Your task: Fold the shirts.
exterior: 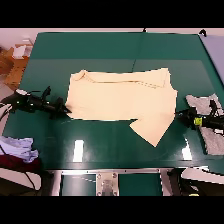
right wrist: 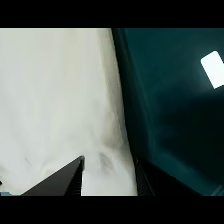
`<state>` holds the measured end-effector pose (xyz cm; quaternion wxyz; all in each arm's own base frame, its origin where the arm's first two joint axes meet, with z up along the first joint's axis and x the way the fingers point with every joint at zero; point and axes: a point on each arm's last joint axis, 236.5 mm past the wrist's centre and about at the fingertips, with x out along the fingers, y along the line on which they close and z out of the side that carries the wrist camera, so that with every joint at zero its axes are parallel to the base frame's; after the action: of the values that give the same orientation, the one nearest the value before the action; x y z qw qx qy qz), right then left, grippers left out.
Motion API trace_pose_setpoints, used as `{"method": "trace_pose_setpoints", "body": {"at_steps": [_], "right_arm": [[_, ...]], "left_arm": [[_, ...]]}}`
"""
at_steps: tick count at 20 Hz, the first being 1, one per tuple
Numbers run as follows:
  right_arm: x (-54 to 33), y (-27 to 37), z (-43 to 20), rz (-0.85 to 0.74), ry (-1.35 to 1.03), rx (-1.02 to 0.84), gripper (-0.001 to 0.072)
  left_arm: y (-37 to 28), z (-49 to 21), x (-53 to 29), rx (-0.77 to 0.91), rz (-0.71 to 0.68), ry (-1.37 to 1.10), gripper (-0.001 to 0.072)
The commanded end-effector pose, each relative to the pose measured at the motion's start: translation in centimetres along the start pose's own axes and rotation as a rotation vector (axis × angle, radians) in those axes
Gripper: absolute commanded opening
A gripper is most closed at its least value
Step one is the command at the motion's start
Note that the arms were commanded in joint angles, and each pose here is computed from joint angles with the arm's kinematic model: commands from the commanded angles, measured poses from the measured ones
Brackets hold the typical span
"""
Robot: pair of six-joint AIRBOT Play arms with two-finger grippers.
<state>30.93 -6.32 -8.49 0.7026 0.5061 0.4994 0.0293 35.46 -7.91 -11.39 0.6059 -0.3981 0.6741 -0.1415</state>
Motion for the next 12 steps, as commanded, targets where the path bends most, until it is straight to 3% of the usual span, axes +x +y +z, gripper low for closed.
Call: {"method": "trace_pose_setpoints", "body": {"at_steps": [1, 10, 12], "right_arm": [[0.1, -0.4, 0.2, -0.011, -0.012, 0.007, 0.0391], [3.6, 0.6, 0.0, 0.003, 0.039, 0.01, 0.0387], [4.9, 1.6, 0.7, 0.006, 0.054, -0.023, 0.0227]], "left_arm": [[-0.2, 1.6, 0.0, 0.005, -0.011, -0.068, 0.0025], [-0.3, 1.2, 0.0, 0.059, -0.013, -0.051, 0.0025], [-0.4, 1.3, -0.1, 0.06, -0.014, -0.055, 0.0024]]}}
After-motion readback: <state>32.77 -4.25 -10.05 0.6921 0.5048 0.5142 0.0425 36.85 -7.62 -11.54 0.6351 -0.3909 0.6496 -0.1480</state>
